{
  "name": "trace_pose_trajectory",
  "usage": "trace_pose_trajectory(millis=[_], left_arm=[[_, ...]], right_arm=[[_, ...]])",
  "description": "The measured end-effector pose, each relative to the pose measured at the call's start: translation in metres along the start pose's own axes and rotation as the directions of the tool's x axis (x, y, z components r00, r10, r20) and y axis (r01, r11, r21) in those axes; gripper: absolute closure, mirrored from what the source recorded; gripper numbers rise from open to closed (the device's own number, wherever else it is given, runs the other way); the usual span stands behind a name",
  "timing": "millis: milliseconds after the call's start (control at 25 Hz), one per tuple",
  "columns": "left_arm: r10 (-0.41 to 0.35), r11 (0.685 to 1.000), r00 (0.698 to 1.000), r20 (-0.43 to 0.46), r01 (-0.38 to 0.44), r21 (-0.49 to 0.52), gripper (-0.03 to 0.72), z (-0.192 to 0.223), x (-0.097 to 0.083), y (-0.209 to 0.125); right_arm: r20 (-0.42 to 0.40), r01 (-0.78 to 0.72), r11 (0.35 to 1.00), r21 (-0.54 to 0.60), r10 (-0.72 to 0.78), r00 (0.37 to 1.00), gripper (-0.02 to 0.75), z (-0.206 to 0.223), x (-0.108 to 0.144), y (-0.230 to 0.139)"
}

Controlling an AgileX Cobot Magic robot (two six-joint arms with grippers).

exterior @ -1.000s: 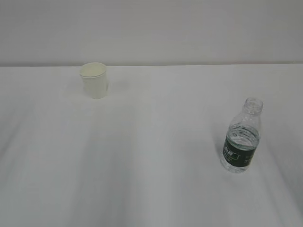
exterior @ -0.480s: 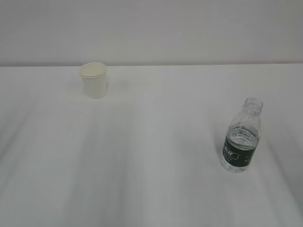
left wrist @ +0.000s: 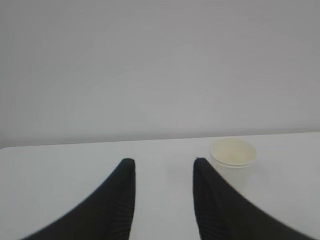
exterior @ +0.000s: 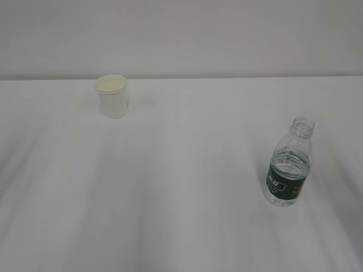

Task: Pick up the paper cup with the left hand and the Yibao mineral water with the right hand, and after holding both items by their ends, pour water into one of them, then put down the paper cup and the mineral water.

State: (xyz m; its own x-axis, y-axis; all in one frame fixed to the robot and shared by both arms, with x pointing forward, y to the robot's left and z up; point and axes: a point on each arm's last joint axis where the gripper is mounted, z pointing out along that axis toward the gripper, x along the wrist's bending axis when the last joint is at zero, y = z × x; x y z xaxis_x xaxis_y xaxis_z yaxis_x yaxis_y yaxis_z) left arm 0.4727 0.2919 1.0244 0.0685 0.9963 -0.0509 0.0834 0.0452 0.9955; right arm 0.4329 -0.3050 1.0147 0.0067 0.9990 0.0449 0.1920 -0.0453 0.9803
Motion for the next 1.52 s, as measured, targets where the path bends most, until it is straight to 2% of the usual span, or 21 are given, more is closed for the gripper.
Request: trace_pose_trajectory(millis=[200,400,640,840,1000,1200,1320,1520], left_arm=[[-0.038,0.999,0.999,0.017,0.038,0.002,0.412,0.011,-0.001,-0.011],[-0.064,0.998,0.994,0.092,0.062,0.021,0.412,0.023,-0.006,-0.027],[-0.082,0.997,0.987,0.139,0.081,0.016,0.412,0.028,-0.009,-0.044],[-0.064,0.998,0.984,0.165,0.059,0.033,0.412,0.030,-0.011,-0.054],[-0.074,0.997,0.980,0.184,0.071,0.025,0.412,0.027,-0.012,-0.064],[-0.055,0.998,0.976,0.209,0.054,0.012,0.412,0.021,-0.014,-0.073],[-0.033,0.999,0.972,0.231,0.026,0.032,0.412,0.019,-0.016,-0.080],[0.007,0.999,0.962,0.274,-0.015,0.030,0.412,0.017,-0.020,-0.082]], right_arm=[[-0.053,0.034,0.999,-0.003,-0.034,0.998,0.261,0.003,0.004,-0.005],[-0.083,0.023,1.000,-0.004,-0.023,0.996,0.261,-0.006,0.007,-0.024],[-0.117,-0.001,1.000,-0.017,-0.001,0.993,0.261,-0.016,0.010,-0.041],[-0.149,0.030,0.999,0.018,-0.027,0.988,0.261,-0.015,0.013,-0.049],[-0.223,0.044,0.997,0.070,-0.027,0.975,0.261,-0.008,0.018,-0.066],[-0.279,-0.031,0.996,0.083,0.053,0.959,0.261,-0.006,0.023,-0.091],[-0.272,-0.033,0.987,0.155,0.075,0.959,0.261,-0.005,0.022,-0.110],[-0.286,0.072,0.967,0.242,0.000,0.958,0.261,-0.002,0.021,-0.131]])
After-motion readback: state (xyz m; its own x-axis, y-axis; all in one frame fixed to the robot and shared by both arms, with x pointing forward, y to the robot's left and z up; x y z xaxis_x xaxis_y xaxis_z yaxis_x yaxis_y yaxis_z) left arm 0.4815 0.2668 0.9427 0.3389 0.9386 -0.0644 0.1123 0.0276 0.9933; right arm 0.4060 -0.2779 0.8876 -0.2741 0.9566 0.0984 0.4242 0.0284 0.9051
